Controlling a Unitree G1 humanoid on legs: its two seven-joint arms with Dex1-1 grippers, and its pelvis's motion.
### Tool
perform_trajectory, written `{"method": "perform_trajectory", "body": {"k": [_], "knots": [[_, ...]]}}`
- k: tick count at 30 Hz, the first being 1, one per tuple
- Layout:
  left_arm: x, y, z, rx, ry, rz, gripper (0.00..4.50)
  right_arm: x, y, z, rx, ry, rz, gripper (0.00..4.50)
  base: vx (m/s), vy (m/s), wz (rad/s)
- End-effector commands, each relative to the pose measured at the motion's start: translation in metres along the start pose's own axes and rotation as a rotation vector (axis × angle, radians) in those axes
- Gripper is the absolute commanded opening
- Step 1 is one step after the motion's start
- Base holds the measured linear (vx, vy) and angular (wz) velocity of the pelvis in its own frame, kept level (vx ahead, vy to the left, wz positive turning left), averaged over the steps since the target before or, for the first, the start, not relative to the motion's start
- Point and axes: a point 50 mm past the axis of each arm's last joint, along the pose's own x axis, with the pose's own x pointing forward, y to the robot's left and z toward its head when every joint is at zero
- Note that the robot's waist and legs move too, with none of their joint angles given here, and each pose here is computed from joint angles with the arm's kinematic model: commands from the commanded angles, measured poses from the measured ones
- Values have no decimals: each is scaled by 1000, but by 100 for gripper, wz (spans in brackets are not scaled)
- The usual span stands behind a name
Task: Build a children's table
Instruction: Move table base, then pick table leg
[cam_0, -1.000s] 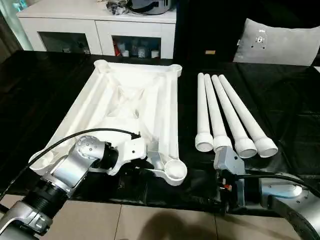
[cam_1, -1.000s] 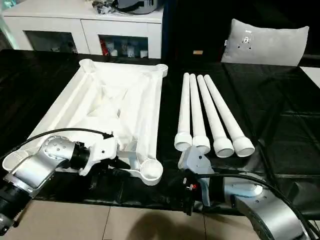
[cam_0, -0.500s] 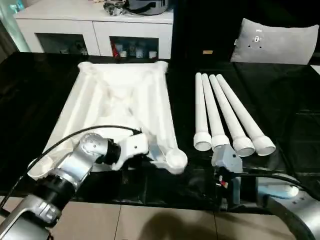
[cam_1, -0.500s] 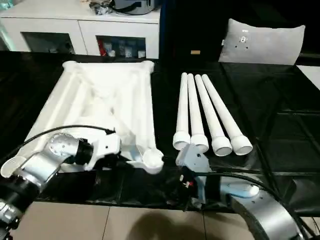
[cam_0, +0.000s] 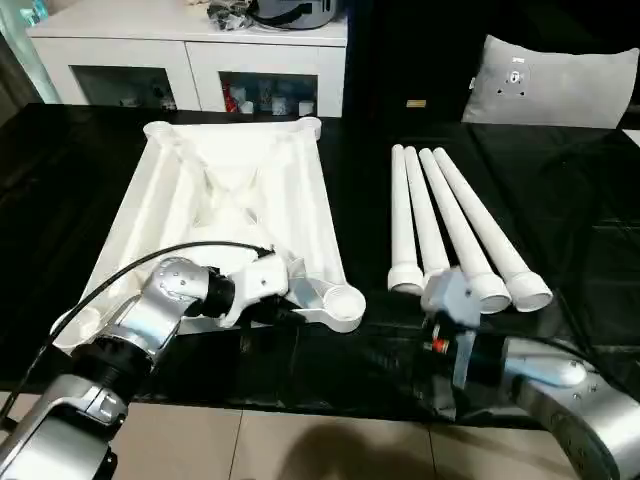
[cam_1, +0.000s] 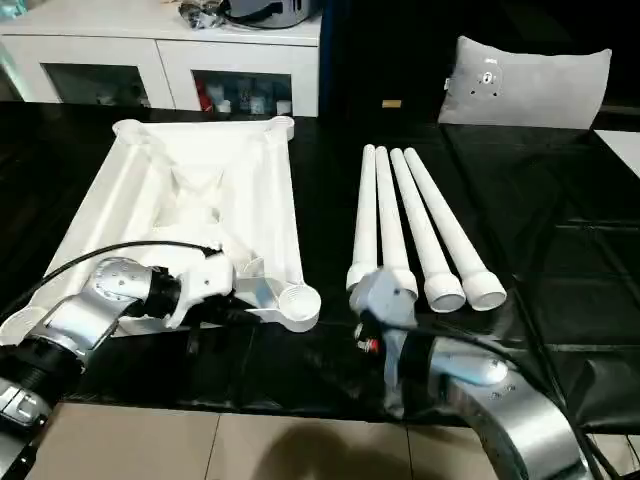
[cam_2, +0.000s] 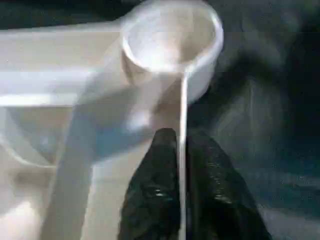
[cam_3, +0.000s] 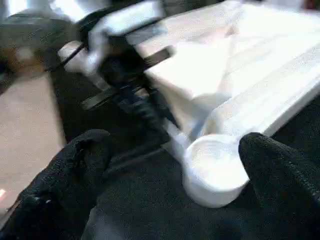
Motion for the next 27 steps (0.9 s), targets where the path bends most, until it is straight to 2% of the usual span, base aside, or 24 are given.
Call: {"method": "perform_trajectory", "body": {"k": [1, 3, 6, 7, 9, 11, 12, 13, 16, 17, 21, 22, 27], "knots": [[-3, 0, 16, -9, -116, 10, 79, 4, -11, 10, -20, -56, -114, 450, 0, 0, 0], [-4, 0, 18, -17, -144, 21, 91, 7, -17, 13, -47, -57, -189, 450, 0, 0, 0], [-7, 0, 23, -24, -179, 59, 107, 13, -27, 13, 2, -23, -306, 450, 0, 0, 0], [-14, 0, 25, -33, -186, 123, 125, 22, -40, 13, 56, 45, -408, 450, 0, 0, 0], [-23, -2, 24, -59, -157, 207, 128, 33, -56, 14, 136, 108, -517, 450, 0, 0, 0], [-28, -6, 21, -80, -119, 240, 139, 40, -64, 16, 165, 127, -555, 450, 0, 0, 0], [-28, -6, 21, -80, -119, 240, 139, 40, -64, 16, 165, 127, -555, 450, 0, 0, 0], [-31, -10, 20, -109, -88, 269, 154, 47, -71, 19, 161, 153, -584, 450, 0, 0, 0], [-31, -23, 25, -136, -115, 278, 154, 62, -85, 26, 139, 188, -626, 450, 0, 0, 0], [-31, -23, 25, -136, -115, 278, 154, 62, -85, 26, 139, 188, -626, 450, 0, 0, 0], [-32, -34, 26, -141, -100, 280, 154, 73, -99, 32, 154, 243, -692, 450, 0, 0, 0], [-32, -38, 28, -150, -98, 289, 154, 77, -107, 33, 163, 297, -734, 450, 0, 0, 0], [-34, -42, 33, -162, -91, 309, 154, 86, -116, 34, 191, 364, -760, 450, 0, 0, 0]]}}
